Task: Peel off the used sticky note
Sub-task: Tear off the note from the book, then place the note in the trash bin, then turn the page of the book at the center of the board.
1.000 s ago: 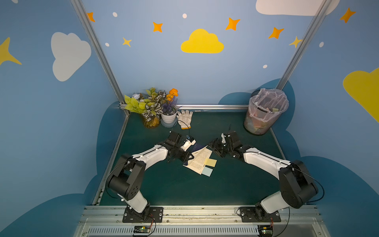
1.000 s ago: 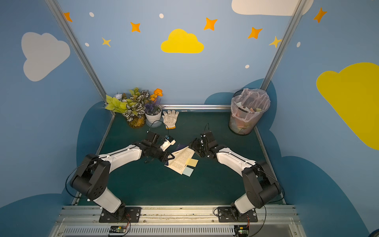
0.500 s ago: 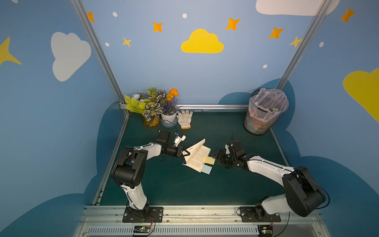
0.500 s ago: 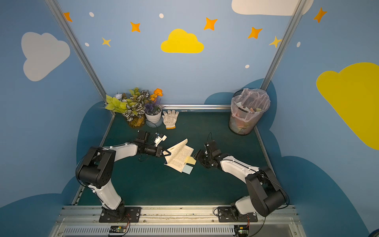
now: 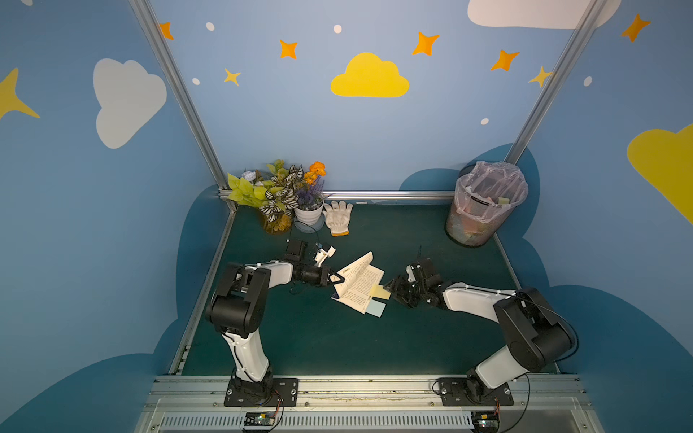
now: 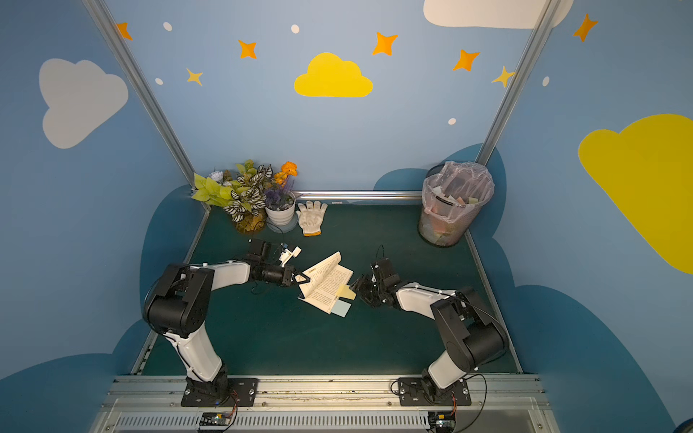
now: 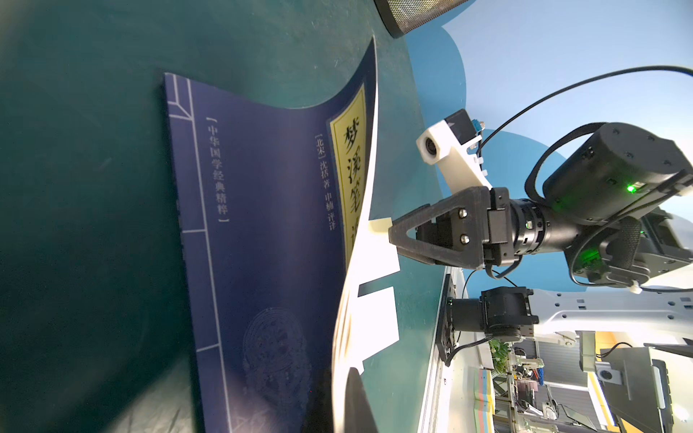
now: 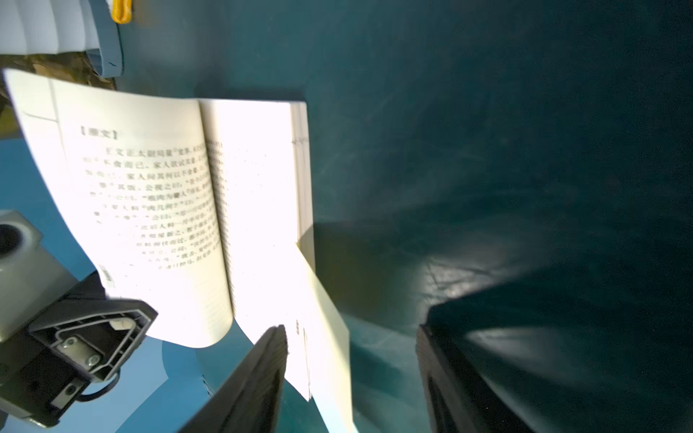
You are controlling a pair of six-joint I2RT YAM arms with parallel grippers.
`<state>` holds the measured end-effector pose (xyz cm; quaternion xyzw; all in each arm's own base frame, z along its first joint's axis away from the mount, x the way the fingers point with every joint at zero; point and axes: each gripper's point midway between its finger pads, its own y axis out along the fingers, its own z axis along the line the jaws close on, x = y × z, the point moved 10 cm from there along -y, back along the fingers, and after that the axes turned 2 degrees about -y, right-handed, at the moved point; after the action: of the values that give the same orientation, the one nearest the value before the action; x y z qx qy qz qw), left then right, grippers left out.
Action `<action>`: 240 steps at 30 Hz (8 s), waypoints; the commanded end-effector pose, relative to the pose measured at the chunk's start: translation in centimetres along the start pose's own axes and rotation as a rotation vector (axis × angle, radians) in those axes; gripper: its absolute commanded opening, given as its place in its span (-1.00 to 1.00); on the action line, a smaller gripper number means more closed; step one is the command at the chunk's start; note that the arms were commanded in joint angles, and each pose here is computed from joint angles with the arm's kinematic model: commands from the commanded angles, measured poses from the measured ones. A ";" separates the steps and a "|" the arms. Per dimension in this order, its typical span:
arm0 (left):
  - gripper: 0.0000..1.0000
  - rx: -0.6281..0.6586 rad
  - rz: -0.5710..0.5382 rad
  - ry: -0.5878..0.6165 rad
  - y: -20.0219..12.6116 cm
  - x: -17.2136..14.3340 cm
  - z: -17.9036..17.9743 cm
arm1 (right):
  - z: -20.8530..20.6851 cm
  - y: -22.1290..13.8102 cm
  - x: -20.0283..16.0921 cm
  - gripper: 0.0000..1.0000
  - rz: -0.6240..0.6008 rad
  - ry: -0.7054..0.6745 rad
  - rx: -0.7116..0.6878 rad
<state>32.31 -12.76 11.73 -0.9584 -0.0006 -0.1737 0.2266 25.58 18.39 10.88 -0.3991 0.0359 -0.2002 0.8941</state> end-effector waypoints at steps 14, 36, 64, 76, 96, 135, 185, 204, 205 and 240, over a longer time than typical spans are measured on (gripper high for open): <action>-0.94 0.062 0.006 -0.076 0.1 -0.7 1.8 | 0.4 0.5 0.1 -1.00 0.013 -0.027 -0.013; -0.94 0.064 0.005 -0.080 0.1 -0.5 1.8 | -2.2 -4.4 0.7 -1.00 -0.051 -0.020 -0.038; -0.94 0.146 -0.081 0.039 -2.2 0.8 -1.8 | -5.6 -5.2 1.8 -1.00 -0.024 0.058 -0.071; -0.94 0.200 -0.102 0.109 -2.5 0.8 -2.8 | -4.8 -7.1 2.6 -1.00 -0.056 0.040 -0.055; -0.94 0.197 -0.058 0.136 -0.9 0.1 -3.0 | -1.9 -12.3 3.7 -1.00 -0.143 -0.068 -0.023; -0.94 0.176 0.013 0.073 0.7 -0.8 -0.7 | 11.3 -25.2 32.0 -1.00 -1.077 -0.289 -0.799; -0.94 0.165 0.011 0.056 0.5 -0.6 -0.3 | 13.0 -21.1 32.0 0.94 -0.737 -0.461 -0.395; -0.94 0.160 0.009 0.056 0.5 -0.5 -0.3 | 12.9 -29.1 31.5 0.94 -0.796 -0.218 -0.031; -0.94 0.160 0.007 0.057 0.4 -0.5 -0.3 | 13.2 -29.3 31.0 0.94 -0.798 -0.227 -0.049; -0.94 0.178 0.013 0.028 0.6 -0.3 0.3 | 8.0 -2.3 -6.4 0.94 -0.001 0.010 0.239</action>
<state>32.40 -13.51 12.43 -0.9322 -0.0130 -0.2190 0.2880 20.32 23.97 17.64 -0.3229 0.0007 -0.1817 0.9288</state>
